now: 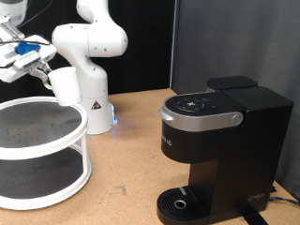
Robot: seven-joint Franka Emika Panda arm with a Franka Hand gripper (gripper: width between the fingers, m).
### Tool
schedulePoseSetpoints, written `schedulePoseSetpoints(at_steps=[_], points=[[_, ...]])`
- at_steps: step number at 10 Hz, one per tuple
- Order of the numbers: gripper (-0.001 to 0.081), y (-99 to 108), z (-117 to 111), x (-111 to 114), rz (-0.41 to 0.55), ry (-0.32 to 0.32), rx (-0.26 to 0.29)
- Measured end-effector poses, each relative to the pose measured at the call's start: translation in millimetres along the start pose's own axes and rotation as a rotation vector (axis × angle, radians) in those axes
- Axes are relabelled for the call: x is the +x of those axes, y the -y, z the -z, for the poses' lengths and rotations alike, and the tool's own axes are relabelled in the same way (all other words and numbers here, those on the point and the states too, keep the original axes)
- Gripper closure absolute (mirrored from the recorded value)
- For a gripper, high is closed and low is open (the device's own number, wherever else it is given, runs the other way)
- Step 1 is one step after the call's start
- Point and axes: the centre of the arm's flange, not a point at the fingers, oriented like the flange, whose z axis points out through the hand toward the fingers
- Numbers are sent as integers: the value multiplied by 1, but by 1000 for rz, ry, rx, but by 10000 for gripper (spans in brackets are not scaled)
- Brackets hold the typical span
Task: Make a cup of coffee with the keurig machine
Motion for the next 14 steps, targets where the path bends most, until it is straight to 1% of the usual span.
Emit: schedulePoseSetpoints(at_steps=[2, 3, 4, 6, 8, 11, 14], points=[[740, 0, -3, 4, -29, -13, -13], [740, 2, -11, 13, -53, -21, -26], [740, 5, -21, 24, -71, -7, -41], [740, 7, -41, 45, -82, 11, -98], [740, 7, -63, 64, -84, -15, -131], [740, 12, -97, 88, -97, -48, -125], [740, 18, -134, 104, -83, -50, -125]])
